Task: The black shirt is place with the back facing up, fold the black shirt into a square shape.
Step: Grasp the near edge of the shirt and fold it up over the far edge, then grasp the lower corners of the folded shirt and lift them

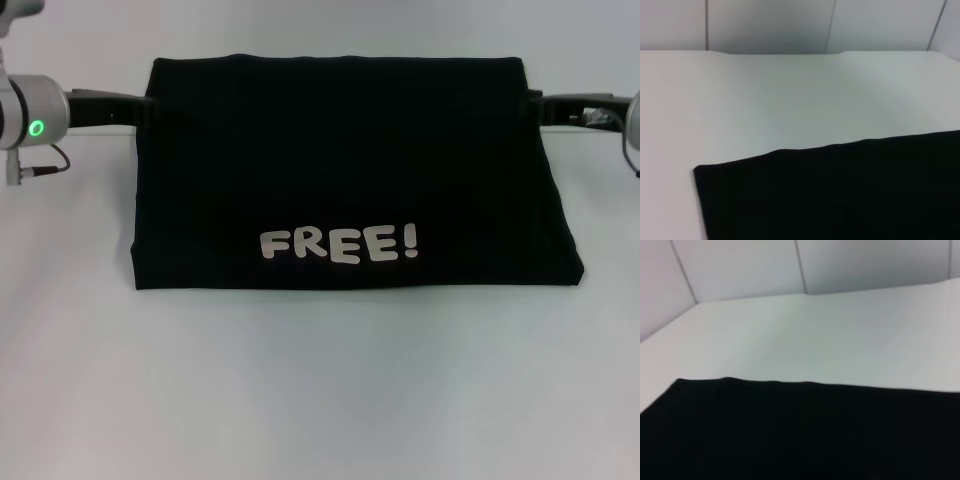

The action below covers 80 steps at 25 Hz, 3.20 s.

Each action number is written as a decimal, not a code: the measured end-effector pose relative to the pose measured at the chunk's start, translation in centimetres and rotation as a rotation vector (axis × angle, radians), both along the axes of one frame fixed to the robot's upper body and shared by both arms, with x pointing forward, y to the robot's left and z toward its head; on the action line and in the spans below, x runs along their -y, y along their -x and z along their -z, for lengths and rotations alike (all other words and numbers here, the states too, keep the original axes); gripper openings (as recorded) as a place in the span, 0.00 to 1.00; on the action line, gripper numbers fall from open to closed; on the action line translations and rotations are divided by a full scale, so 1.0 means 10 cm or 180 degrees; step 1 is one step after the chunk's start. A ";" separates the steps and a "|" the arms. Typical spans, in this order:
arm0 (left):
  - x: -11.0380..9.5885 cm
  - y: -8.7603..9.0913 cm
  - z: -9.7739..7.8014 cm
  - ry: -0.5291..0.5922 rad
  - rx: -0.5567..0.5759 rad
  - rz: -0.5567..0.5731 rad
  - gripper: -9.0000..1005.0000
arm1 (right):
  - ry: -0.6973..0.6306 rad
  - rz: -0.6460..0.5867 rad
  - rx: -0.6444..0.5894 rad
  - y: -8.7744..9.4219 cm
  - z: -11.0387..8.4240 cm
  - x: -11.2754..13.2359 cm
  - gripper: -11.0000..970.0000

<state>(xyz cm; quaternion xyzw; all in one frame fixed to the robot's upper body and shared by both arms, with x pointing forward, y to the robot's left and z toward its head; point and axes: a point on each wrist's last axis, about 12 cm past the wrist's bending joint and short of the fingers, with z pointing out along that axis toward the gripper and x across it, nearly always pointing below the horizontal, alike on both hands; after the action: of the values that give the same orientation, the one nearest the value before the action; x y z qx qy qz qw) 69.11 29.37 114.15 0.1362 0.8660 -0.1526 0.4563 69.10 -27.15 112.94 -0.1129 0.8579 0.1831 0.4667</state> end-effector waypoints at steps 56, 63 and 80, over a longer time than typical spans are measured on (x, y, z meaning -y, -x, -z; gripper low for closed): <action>-0.19 1.02 0.78 0.0380 -0.0691 0.0259 0.94 | -0.0914 -0.0998 0.0047 0.90 0.30 0.06 0.86; -0.18 1.04 0.72 0.0439 -0.0729 0.0426 0.91 | -0.0908 -0.0979 0.0053 0.89 0.30 0.09 0.86; -0.23 0.99 0.74 0.0284 -0.0735 0.0340 0.53 | -0.0910 -0.0966 0.0058 0.90 0.30 0.10 0.87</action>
<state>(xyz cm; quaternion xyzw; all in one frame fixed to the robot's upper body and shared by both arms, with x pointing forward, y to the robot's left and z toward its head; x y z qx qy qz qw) 59.17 31.68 106.75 0.1432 0.8967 -0.2297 0.3504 60.13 -28.14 109.98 -0.1752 0.7921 0.3701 0.4528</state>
